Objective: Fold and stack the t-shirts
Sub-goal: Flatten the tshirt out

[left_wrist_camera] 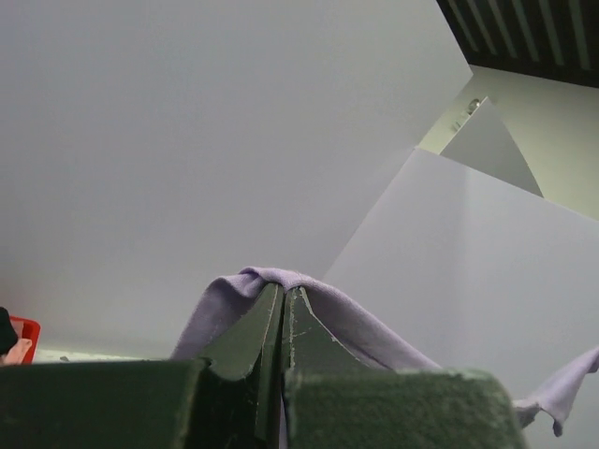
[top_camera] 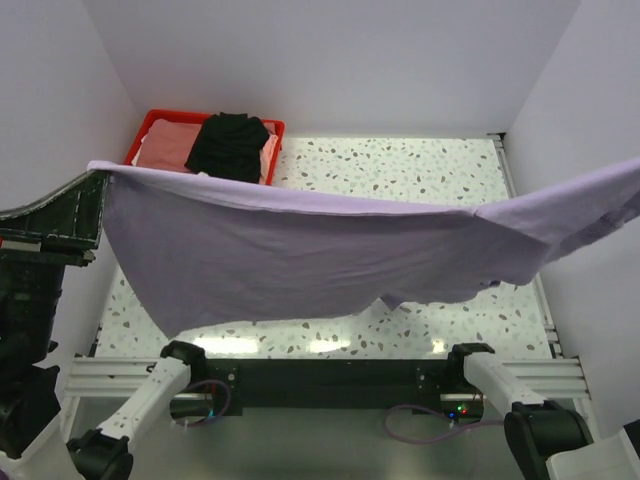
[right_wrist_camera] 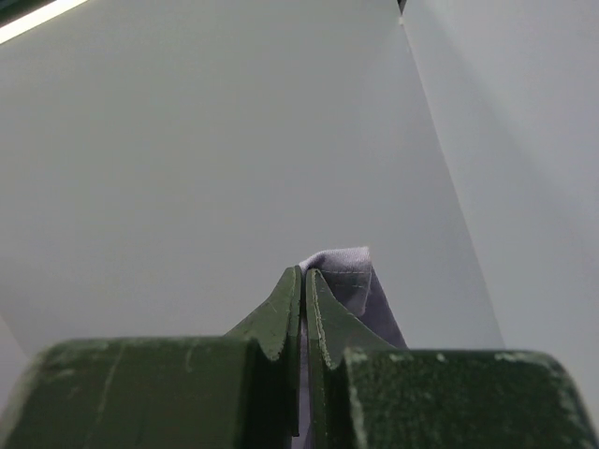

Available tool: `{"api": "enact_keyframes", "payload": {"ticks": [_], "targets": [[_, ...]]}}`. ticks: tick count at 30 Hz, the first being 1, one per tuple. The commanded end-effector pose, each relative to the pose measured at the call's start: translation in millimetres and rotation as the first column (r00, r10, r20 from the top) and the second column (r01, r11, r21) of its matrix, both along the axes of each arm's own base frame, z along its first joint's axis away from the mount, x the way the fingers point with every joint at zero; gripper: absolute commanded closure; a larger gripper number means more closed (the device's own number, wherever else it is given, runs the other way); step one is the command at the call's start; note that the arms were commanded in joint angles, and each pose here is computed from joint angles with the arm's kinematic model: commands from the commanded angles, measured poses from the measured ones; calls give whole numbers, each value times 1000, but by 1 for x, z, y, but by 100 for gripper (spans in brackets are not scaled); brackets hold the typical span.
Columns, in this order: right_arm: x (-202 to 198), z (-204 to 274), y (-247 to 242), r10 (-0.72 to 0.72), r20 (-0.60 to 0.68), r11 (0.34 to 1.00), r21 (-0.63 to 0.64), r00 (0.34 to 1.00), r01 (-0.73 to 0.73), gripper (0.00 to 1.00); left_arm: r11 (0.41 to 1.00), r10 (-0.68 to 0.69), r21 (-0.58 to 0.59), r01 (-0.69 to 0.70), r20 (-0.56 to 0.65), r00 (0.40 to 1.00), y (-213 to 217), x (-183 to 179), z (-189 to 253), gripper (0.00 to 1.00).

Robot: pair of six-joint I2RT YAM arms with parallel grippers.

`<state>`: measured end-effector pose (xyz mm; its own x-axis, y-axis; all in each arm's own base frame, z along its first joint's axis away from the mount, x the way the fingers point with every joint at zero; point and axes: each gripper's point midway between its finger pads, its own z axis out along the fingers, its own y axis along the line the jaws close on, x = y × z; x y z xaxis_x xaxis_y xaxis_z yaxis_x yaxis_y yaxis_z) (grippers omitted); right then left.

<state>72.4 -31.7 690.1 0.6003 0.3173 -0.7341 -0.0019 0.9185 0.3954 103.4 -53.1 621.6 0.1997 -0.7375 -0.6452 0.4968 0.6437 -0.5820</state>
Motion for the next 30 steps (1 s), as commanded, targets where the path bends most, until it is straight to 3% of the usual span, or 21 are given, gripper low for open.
{"api": "enact_keyframes", "payload": {"ticks": [1, 7, 11, 13, 14, 20, 21, 22, 23, 28, 30], "targets": [[28, 9, 1, -24, -10, 998, -51, 1000, 24, 100, 999, 49, 15, -48, -54, 997, 3, 20, -10, 100], [101, -8, -3, -76, -129, 993, -98, 989, 63, 100, 994, 112, 39, -106, -235, 965, -3, 96, -60, 100], [191, -54, -3, -95, -282, 992, -112, 955, 66, 100, 985, 167, 101, -137, -432, 886, -13, 174, -141, 100], [238, -101, -3, -105, -394, 991, -122, 913, 61, 100, 979, 200, 126, -159, -481, 853, -14, 199, -171, 100], [260, -118, -3, -109, -423, 990, -125, 899, 61, 100, 975, 216, 159, -153, -545, 810, -16, 214, -209, 100], [359, -273, 4, -92, -673, 991, -135, 734, 0, 100, 963, 251, 259, -74, -762, 596, -35, 278, -371, 100], [381, -324, 6, -84, -747, 991, -129, 660, -21, 100, 958, 265, 281, -54, -800, 538, -38, 289, -406, 100], [390, -344, 8, -76, -772, 992, -121, 631, -28, 100, 957, 272, 283, -59, -808, 523, -39, 299, -419, 100], [400, -365, 13, -51, -800, 993, -102, 598, -51, 100, 951, 291, 306, -43, -842, 455, -40, 309, -453, 100], [449, -478, 26, 7, -922, 992, -41, 388, -116, 100, 941, 321, 339, -4, -889, 326, -45, 341, -518, 100], [459, -490, 28, 15, -930, 992, -33, 368, -126, 100, 940, 322, 340, 9, -899, 296, -47, 353, -533, 100]]}}
